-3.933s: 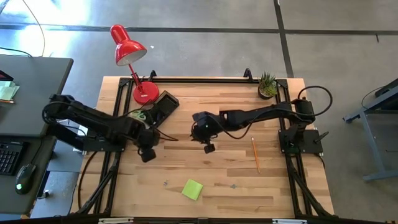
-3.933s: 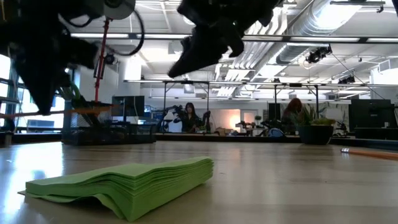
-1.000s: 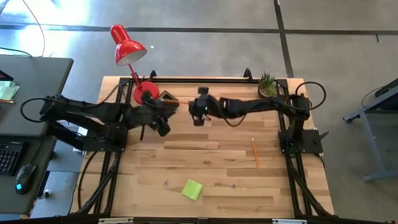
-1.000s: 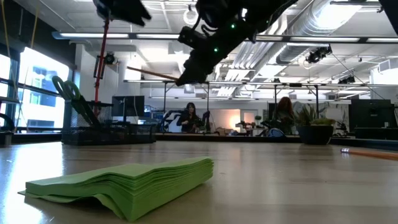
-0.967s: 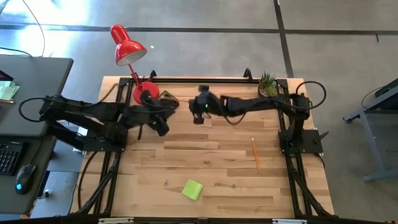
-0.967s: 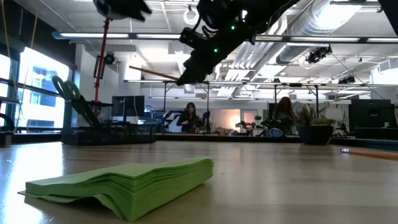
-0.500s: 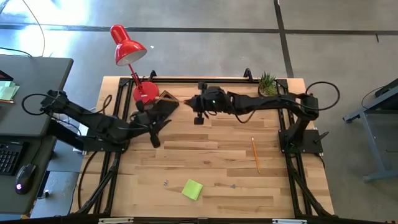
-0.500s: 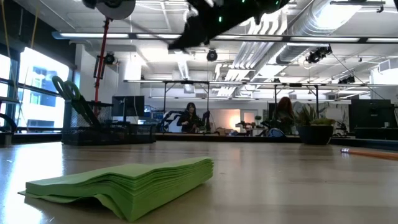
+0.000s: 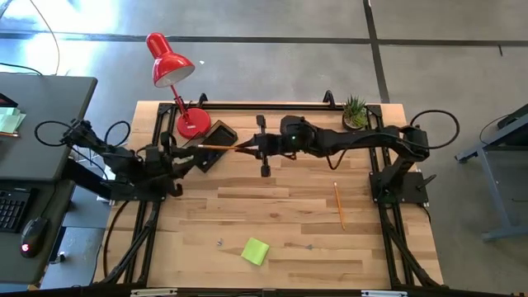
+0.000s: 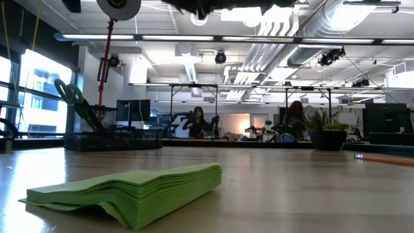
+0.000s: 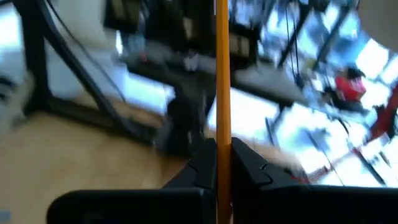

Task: Pick and place office supplies into organizer
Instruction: Put the left yellow pencil into the desk organizer

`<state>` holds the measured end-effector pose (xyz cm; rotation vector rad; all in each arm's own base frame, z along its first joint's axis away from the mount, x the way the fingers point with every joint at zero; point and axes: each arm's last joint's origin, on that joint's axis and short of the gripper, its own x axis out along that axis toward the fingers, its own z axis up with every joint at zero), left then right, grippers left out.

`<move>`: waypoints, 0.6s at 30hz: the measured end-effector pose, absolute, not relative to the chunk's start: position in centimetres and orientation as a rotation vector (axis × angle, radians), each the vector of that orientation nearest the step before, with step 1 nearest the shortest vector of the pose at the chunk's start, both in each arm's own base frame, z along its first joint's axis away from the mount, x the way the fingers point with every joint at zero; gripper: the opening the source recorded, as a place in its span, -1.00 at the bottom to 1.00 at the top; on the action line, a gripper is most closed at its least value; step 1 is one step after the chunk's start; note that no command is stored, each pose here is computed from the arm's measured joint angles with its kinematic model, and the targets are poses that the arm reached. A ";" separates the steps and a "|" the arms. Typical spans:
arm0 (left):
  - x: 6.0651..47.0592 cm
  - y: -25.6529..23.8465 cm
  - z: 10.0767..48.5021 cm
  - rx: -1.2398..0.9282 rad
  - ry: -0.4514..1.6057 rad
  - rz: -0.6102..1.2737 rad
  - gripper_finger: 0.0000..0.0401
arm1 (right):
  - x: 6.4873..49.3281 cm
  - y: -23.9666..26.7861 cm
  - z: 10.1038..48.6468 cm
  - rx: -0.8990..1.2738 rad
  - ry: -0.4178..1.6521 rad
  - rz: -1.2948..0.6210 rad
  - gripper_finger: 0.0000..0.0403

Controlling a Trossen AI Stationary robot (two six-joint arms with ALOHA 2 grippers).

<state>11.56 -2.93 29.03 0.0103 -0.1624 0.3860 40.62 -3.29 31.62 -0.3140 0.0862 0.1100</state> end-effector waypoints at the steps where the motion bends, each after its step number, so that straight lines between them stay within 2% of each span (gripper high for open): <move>1: 11.6 -2.9 28.6 0.020 -0.163 0.397 -0.44 | 40.8 -3.1 31.9 -0.305 0.041 0.135 -0.95; 4: 12.0 -2.7 27.9 0.050 -0.195 0.406 -0.44 | 41.4 -2.2 31.6 -0.301 -0.015 0.193 -0.94; 9: 13.1 -2.8 27.8 0.114 -0.282 0.250 -0.44 | 42.7 -1.7 29.1 -0.274 0.036 0.212 -0.95; 18: 15.5 -2.4 26.8 0.169 -0.238 0.271 -0.44 | 42.8 -1.7 29.1 -0.276 0.017 0.215 -0.94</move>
